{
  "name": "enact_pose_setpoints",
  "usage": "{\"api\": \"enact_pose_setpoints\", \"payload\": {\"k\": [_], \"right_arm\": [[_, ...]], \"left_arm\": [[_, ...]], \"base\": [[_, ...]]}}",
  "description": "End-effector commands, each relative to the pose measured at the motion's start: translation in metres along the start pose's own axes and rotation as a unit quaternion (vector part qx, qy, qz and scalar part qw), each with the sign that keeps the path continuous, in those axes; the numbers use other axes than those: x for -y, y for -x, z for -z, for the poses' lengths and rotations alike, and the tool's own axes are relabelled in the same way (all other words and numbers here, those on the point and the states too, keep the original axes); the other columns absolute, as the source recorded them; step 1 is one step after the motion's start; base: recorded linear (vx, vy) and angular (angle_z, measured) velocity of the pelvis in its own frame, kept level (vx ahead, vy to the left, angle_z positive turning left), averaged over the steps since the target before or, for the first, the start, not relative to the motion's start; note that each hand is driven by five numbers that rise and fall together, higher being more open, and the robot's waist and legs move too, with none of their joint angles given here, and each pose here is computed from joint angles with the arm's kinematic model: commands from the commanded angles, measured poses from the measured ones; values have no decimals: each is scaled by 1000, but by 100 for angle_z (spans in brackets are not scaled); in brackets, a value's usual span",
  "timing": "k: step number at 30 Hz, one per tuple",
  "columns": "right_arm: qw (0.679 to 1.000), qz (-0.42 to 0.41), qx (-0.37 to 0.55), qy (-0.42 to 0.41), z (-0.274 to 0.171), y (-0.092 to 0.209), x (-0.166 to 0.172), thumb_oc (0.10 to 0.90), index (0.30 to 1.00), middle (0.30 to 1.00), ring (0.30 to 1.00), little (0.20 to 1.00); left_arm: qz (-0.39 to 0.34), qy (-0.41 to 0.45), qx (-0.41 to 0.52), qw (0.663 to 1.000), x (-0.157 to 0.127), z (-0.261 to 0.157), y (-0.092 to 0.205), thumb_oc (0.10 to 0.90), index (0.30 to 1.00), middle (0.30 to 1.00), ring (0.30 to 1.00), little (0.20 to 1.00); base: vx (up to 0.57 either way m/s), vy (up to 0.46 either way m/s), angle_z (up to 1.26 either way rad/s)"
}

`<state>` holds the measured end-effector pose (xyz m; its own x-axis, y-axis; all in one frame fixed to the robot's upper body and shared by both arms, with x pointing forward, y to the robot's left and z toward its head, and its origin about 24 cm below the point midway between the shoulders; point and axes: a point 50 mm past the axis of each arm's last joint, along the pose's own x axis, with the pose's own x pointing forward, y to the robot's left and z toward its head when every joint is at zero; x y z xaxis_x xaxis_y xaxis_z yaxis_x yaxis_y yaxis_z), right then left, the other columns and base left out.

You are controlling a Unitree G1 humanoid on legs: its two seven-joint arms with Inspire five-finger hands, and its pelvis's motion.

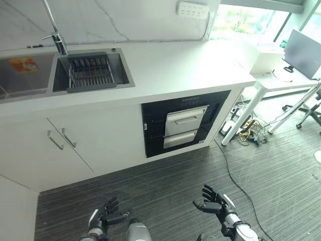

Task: Place the dishes in the dishwasher.

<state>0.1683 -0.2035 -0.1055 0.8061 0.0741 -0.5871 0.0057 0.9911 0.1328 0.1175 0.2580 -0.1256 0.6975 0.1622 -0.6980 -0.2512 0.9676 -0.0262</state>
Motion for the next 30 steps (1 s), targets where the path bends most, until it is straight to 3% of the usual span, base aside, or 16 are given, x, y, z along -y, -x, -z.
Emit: {"api": "enact_pose_setpoints", "payload": {"k": [1,9,11,16,30], "right_arm": [[991,-31,129,12,-62,-15,-8,800,900,900,900,900],[994,-34,75,68,-45,-11,-3,800,900,900,900,900],[997,-8,68,37,-42,-11,7,800,900,900,900,900],[997,26,33,-61,-12,-6,25,800,900,900,900,900],[996,15,38,-73,-15,-10,23,800,900,900,900,900]], "left_arm": [[2,-33,94,995,-10,-46,-6,800,900,900,900,900],[21,-11,95,995,7,-35,-5,800,900,900,900,900],[35,-5,107,994,15,-50,-15,800,900,900,900,900],[50,-29,102,993,16,-64,-23,800,900,900,900,900],[54,21,107,993,13,-67,-24,800,900,900,900,900]], "base": [[14,-131,15],[-14,-25,40],[-126,395,191],[24,221,9],[17,-44,23]]}}
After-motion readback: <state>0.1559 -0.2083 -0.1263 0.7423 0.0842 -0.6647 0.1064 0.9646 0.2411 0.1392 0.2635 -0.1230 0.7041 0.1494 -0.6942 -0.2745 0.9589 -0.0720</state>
